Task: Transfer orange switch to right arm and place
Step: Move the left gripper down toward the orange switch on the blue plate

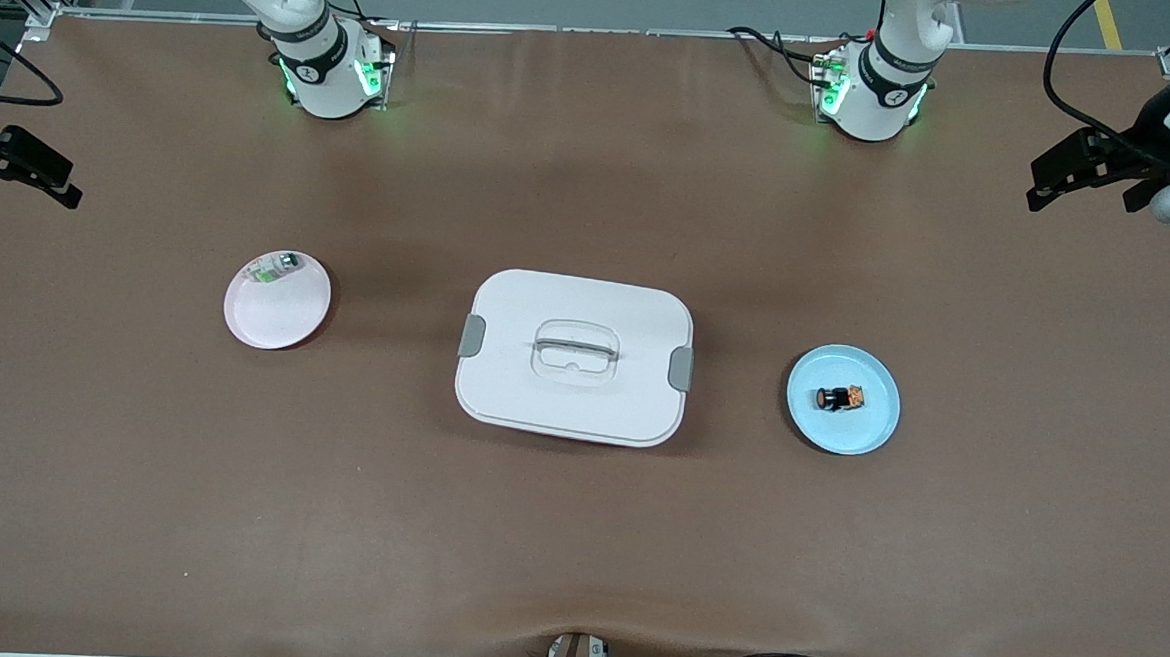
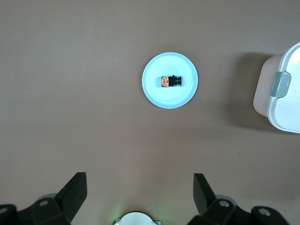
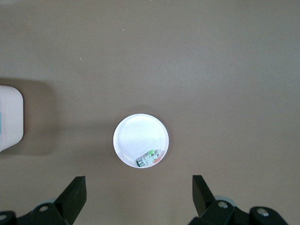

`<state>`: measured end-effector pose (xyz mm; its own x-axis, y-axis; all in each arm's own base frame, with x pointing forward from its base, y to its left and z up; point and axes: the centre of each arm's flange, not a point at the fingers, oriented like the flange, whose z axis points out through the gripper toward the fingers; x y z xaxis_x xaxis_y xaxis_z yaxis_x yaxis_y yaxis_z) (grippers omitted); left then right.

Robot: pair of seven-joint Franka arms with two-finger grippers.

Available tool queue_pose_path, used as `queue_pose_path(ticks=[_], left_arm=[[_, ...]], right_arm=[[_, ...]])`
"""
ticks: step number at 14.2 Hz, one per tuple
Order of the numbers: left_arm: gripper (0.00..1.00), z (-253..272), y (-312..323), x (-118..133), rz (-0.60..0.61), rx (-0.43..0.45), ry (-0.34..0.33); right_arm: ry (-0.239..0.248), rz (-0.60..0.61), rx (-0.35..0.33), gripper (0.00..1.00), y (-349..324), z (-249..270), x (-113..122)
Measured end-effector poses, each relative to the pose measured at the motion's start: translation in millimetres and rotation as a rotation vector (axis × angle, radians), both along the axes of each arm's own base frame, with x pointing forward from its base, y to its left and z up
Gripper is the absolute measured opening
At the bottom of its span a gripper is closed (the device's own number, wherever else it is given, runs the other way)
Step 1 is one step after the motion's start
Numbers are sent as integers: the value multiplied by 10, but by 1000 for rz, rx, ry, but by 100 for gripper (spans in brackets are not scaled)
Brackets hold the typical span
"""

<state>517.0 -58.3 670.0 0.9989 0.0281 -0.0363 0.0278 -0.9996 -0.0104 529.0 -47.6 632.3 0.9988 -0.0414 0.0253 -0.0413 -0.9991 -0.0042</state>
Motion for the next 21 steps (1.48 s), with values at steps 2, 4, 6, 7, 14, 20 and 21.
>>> queue_pose_path(ticks=[2,4,6,7,14,20,21], left_arm=[[100,-1,15,2,2,0,0],[100,-17,21,13,4,0,3],[100,-107,18,70,4,1,20],[100,-191,13,128,3,2,31],[100,-1364,-54,665,1,-1,52],[100,-2484,-73,626,-1,-12,-37],[100,-2670,-72,590,0,-14,-50]], right_arm=[[0,0,0,100,0,0,0],[0,0,0,100,0,0,0],[0,0,0,100,0,0,0],[0,0,0,100,1,1,0],[-1,0,0,100,2,5,1],[-2,0,0,100,3,7,1],[-2,1,0,100,3,8,1]])
